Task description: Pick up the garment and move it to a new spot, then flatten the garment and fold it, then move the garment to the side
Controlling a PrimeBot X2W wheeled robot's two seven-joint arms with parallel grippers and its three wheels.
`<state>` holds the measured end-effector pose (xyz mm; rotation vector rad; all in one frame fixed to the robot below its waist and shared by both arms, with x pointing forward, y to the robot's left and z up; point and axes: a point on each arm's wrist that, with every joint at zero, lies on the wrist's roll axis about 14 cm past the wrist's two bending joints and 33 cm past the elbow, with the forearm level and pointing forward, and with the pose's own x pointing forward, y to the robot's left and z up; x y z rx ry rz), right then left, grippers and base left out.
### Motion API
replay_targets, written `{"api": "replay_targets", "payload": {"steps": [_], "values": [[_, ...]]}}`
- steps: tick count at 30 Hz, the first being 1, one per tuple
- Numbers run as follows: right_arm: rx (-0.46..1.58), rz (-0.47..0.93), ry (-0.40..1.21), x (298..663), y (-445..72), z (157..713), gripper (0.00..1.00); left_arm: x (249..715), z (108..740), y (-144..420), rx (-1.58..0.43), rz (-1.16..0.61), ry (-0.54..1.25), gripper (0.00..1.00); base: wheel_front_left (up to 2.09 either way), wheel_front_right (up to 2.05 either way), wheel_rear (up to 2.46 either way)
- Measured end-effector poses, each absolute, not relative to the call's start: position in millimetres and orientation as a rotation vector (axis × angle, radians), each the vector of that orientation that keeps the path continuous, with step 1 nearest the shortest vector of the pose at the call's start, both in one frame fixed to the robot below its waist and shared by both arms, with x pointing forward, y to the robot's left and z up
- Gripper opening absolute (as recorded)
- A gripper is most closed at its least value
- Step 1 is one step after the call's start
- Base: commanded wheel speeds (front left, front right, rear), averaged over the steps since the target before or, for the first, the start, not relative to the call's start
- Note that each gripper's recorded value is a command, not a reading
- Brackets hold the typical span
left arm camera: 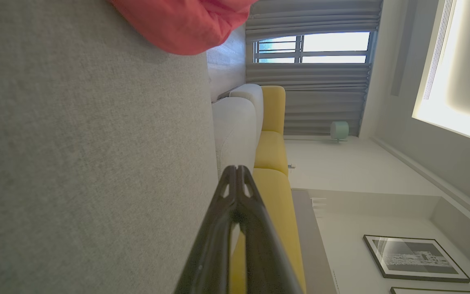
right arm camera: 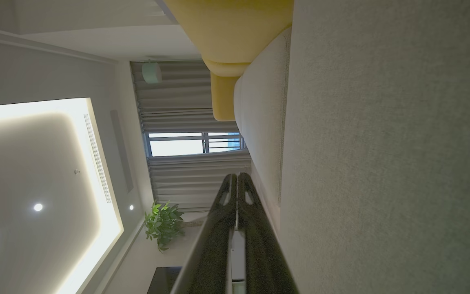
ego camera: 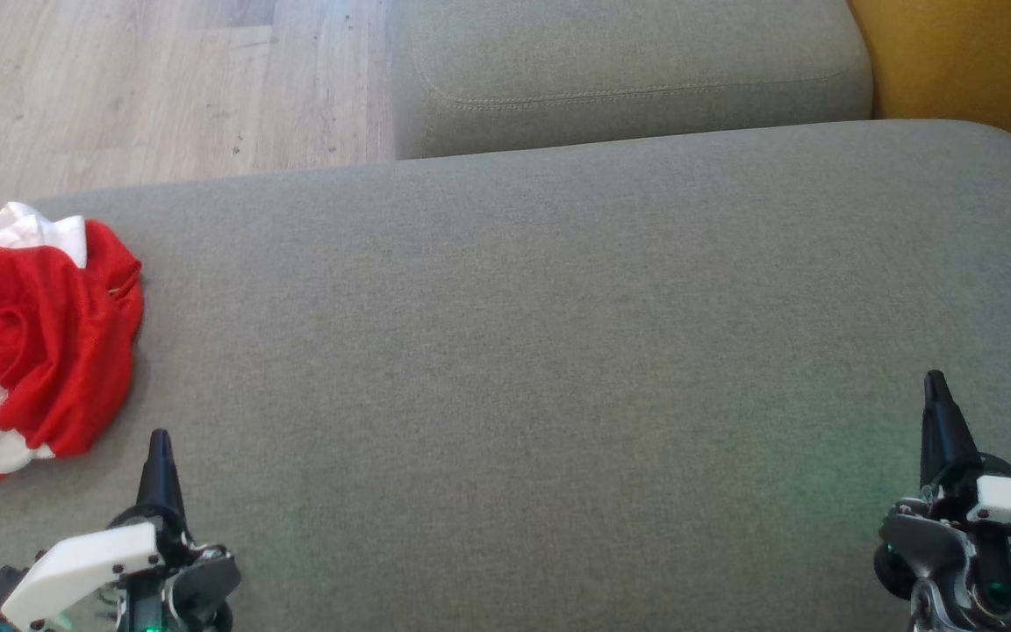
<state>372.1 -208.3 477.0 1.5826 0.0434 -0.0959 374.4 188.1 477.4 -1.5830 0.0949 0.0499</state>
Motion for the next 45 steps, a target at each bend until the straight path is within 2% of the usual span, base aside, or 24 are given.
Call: {"api": "replay_targets", "payload": {"steps": [16, 17, 24, 35, 45], "values": [[1.583, -0.096, 0.043, 372, -208, 477, 0.0, 374, 477, 188, -1.583, 0.05, 0.095, 0.0, 0.0, 0.0, 0.0], [1.583, -0.096, 0.043, 372, -208, 477, 1.0, 374, 477, 188, -1.583, 0.05, 0.095, 1.0, 0.0, 0.0, 0.0], [1.585, -0.189, 0.13, 350, -208, 440, 1.0, 352, 440, 186, -1.586, 0.144, 0.185, 1.0, 0.0, 0.0, 0.0], [1.486, -0.167, 0.134, 352, -202, 445, 1.0, 354, 448, 185, -1.477, 0.121, 0.168, 1.0, 0.0, 0.0, 0.0], [1.271, -0.104, 0.15, 355, -188, 453, 1.0, 359, 466, 174, -1.286, 0.054, 0.146, 1.0, 0.0, 0.0, 0.0]]}}
